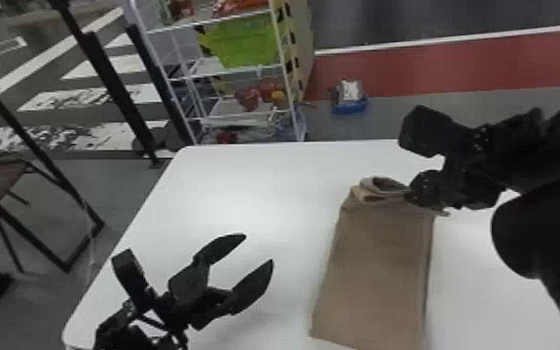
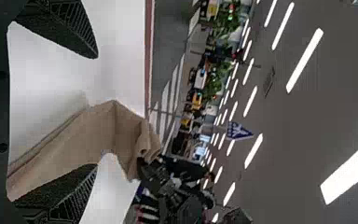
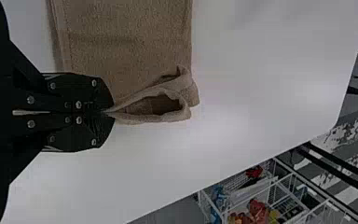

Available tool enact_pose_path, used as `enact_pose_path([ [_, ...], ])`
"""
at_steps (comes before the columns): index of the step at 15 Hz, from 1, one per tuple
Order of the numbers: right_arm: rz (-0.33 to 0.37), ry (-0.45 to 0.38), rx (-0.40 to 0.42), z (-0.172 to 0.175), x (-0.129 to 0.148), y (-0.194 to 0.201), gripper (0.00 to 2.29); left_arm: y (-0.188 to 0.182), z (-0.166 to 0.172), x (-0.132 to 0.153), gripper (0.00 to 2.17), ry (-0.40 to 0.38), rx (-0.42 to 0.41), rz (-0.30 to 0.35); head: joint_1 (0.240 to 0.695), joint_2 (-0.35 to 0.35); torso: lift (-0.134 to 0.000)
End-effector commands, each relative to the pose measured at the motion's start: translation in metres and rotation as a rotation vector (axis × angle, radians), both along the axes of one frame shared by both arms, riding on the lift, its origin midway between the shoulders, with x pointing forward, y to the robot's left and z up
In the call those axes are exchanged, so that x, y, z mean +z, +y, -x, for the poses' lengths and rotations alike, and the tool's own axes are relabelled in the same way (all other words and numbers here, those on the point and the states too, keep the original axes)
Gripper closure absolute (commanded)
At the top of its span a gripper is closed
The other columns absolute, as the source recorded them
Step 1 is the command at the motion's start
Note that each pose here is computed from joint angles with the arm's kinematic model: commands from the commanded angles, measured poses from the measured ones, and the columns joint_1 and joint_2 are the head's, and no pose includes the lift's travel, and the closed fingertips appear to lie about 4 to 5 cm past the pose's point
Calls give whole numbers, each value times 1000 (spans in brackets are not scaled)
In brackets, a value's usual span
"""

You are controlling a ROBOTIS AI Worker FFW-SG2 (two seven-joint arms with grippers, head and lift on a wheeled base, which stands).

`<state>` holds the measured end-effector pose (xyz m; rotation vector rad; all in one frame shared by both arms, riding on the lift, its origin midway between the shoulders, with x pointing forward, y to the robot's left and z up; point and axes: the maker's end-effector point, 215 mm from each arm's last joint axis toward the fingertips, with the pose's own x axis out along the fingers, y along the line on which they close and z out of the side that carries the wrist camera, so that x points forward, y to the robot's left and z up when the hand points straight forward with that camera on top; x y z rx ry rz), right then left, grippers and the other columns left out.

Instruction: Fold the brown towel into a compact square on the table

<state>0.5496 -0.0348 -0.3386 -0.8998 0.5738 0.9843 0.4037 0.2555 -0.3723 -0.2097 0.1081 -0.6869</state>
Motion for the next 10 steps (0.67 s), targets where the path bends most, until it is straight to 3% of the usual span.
enact_pose_path([
  [1,-15,-31,-47,-17,9,-13,1295,-18,-11,-23,43,90,-70,-45,695,253,-134],
  [4,-42,-66,-94,-36,21,-23,1295,-36,-22,-41,43,186,-115,-69,695,207,-134],
  [8,-49,-63,-94,-35,19,-22,1291,-70,-41,-26,39,194,-172,-40,695,165,-134],
  [10,-83,-59,-72,-29,22,-12,1291,-90,-58,-9,39,155,-194,-49,695,150,-134],
])
